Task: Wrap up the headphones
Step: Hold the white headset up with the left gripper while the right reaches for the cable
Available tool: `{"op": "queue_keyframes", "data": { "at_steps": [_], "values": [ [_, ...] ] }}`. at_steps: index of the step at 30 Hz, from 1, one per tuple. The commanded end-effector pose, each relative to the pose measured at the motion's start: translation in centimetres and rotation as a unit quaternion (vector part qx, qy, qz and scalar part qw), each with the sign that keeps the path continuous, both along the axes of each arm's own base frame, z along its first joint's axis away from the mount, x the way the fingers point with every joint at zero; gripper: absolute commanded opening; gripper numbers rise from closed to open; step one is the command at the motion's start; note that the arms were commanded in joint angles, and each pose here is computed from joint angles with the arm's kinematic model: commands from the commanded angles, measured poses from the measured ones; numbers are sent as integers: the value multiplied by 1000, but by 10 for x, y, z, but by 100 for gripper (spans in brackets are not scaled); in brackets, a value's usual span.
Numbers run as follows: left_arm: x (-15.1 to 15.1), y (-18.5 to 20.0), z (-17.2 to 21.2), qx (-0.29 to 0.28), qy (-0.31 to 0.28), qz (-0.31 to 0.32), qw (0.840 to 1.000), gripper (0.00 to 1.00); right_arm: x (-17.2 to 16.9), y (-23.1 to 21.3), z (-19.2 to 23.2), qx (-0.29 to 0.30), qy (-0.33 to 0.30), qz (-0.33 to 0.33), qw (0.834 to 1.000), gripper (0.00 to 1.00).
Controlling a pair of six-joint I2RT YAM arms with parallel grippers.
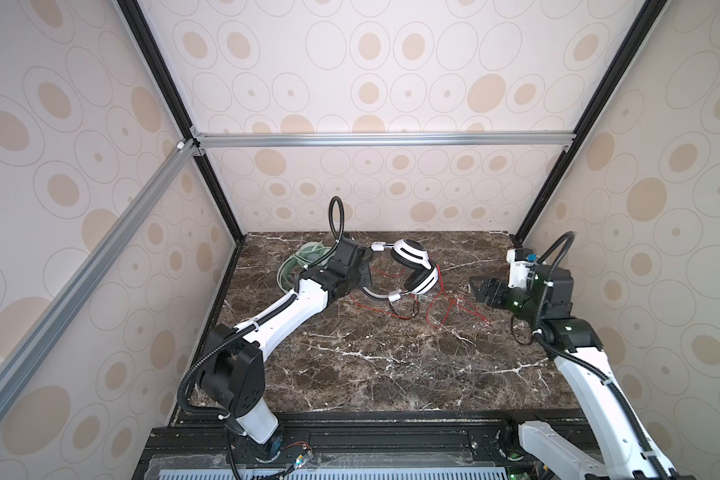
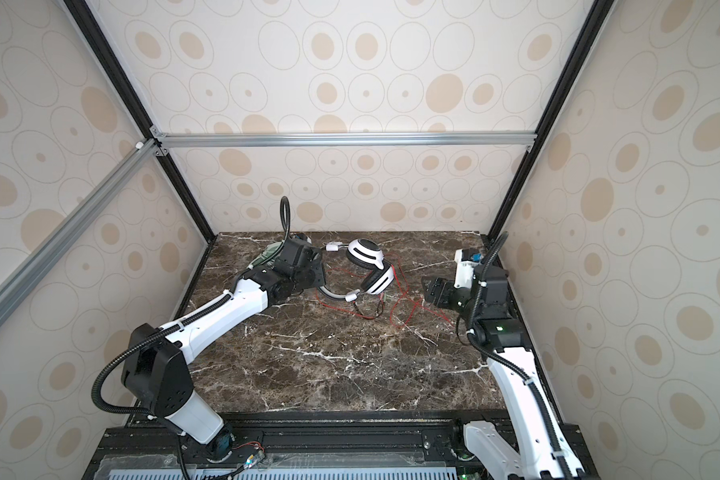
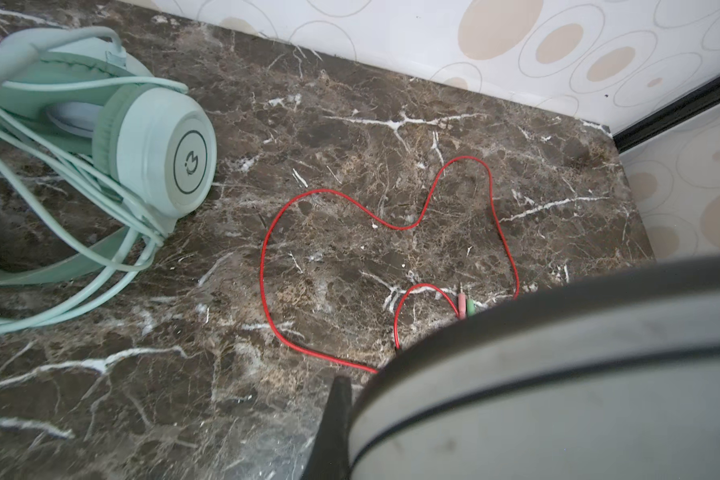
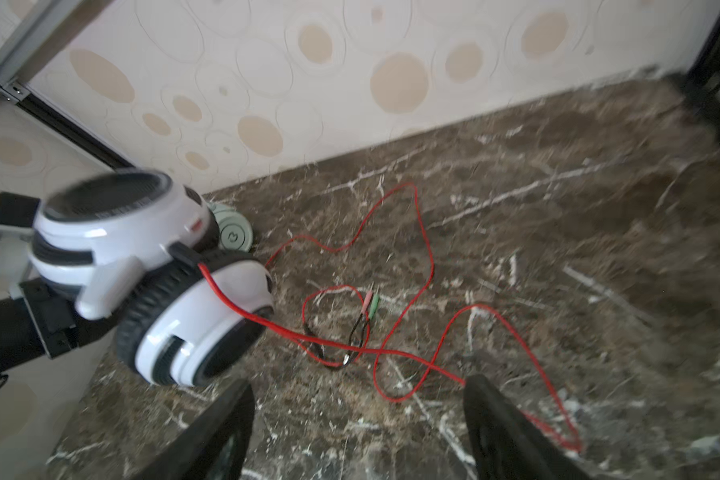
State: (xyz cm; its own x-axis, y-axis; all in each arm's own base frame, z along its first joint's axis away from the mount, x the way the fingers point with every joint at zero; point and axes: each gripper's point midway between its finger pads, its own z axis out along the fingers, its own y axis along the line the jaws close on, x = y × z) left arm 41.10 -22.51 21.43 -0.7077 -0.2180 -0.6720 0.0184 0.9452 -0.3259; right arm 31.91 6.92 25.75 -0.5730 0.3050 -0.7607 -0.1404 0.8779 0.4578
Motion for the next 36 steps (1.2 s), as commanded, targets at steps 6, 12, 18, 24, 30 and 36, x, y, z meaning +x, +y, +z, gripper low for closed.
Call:
{"op": "queue_keyframes", "data": {
  "at_steps": [6, 12, 18, 24, 30, 36],
  "values": [
    [-46, 41, 38, -11, 16, 69, 997, 0, -15, 59, -45, 200, 53, 126, 970, 81],
    [-78, 56, 58, -61, -37, 56, 996, 0, -28, 78, -71, 211, 71, 157, 962, 81],
    [-85, 59, 77, -66, -66, 40, 995, 0, -29, 89, -88, 188, 84, 169, 964, 80],
    [-83, 54, 93, -66, -85, 19, 994, 0, -26, 97, -97, 165, 100, 171, 966, 80],
    [-77, 43, 99, -64, -89, -7, 994, 0, -19, 95, -110, 135, 108, 146, 974, 79],
    [-75, 51, 112, -52, -79, 18, 995, 0, -26, 79, -117, 84, 120, 111, 983, 79]
  ]
}}
